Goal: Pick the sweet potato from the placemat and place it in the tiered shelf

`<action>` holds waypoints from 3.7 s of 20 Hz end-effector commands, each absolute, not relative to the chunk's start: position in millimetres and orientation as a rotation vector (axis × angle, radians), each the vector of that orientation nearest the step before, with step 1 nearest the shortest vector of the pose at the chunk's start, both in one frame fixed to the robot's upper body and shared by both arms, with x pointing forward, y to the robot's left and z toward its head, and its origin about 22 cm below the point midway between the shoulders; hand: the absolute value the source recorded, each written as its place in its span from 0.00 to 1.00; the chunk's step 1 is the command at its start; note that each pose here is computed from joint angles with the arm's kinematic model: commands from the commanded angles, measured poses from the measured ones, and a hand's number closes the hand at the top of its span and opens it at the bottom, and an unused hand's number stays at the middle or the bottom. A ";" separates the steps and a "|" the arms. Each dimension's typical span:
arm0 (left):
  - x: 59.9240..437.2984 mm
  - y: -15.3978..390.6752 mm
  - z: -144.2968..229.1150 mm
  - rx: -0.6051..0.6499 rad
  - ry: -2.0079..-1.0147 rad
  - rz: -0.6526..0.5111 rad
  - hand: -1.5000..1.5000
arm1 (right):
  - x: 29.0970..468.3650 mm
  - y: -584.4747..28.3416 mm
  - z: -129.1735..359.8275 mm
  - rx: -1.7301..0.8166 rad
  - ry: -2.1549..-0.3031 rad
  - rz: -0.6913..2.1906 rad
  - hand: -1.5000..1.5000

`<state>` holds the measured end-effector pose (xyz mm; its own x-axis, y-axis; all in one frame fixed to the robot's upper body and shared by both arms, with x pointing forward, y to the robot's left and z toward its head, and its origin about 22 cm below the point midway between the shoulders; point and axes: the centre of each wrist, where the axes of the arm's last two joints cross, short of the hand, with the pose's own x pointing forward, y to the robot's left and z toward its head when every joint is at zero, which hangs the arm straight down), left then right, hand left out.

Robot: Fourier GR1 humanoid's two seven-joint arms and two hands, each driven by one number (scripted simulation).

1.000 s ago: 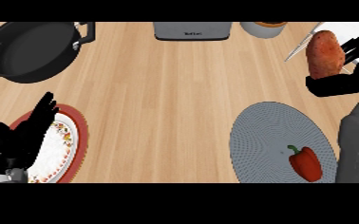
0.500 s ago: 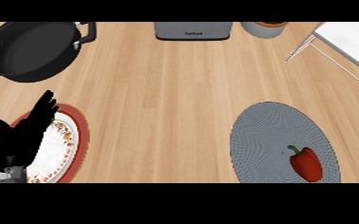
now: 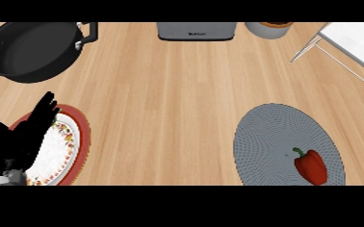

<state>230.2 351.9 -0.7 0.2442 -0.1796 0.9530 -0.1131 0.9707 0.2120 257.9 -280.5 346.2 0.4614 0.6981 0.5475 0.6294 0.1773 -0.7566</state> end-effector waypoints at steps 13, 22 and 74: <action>229.0 337.2 0.6 0.248 -1.345 -0.059 0.50 | 315.0 -339.9 361.2 -1.642 -0.923 0.083 1.00; 235.6 330.8 -4.1 0.242 -1.331 -0.056 0.50 | 334.2 -392.4 344.7 -1.616 -0.929 0.026 1.00; 209.3 359.4 -4.4 0.310 -1.301 0.030 0.50 | 61.3 -491.2 441.6 -1.399 -1.161 -0.564 0.00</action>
<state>213.0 360.6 -4.6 0.2713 -0.1641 0.9484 -0.1710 0.9615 0.2152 111.9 -499.2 424.4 0.3212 0.3319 0.8870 0.9008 0.1820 -0.3943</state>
